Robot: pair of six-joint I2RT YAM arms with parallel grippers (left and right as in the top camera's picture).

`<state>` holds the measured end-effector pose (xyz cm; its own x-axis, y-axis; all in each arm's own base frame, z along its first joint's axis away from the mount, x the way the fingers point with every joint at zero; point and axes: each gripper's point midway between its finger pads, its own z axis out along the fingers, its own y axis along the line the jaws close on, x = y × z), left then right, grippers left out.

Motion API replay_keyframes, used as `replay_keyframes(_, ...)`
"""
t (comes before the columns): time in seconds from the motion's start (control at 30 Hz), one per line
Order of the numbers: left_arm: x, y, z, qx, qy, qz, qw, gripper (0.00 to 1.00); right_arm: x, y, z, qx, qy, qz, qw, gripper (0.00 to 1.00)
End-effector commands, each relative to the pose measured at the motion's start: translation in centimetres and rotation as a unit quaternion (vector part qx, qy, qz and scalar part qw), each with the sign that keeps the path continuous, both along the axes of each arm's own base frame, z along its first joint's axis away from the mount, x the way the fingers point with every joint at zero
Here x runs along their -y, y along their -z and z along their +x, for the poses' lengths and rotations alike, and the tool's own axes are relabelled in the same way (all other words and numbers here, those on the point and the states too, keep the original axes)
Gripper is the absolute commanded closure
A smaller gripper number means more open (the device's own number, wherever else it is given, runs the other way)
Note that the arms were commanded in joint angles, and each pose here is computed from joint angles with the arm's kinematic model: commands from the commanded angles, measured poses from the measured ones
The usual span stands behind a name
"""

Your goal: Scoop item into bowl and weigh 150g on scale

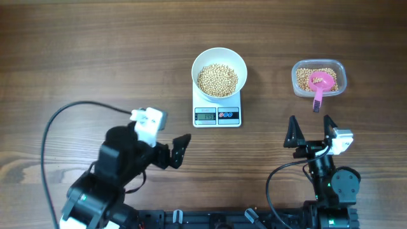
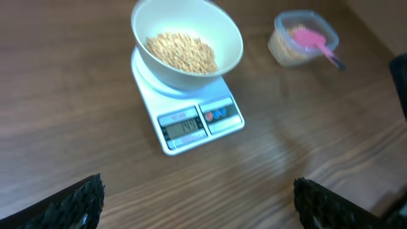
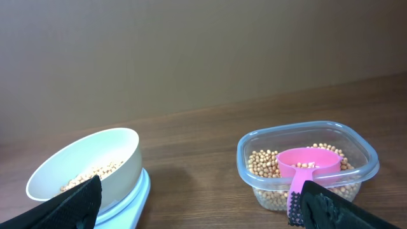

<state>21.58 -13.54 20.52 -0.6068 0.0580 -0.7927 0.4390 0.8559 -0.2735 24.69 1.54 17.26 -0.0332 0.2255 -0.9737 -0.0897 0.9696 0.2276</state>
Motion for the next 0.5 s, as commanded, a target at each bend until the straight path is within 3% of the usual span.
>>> replay_keyframes(0.0,-2.3,-0.8,-0.4,0.028,-0.033,0.003,0.999,0.0,0.4,-0.2,0.0,0.006,0.01,-0.009,1.0,0.0)
replay_keyframes(0.13,-4.4,0.5,-0.1,0.058,-0.078,-0.005,0.995,0.0,0.4,-0.2,0.0,0.006,0.01,-0.009,1.0,0.01)
replay_keyframes(0.33,-7.1,1.0,1.8,0.202,-0.14,-0.044,0.968,0.0,0.4,-0.2,0.0,0.006,0.01,-0.009,1.0,0.0)
replay_keyframes(0.47,-8.1,1.0,2.5,0.25,-0.16,-0.052,0.953,0.0,0.4,-0.2,0.0,0.006,0.01,-0.009,1.0,0.0)
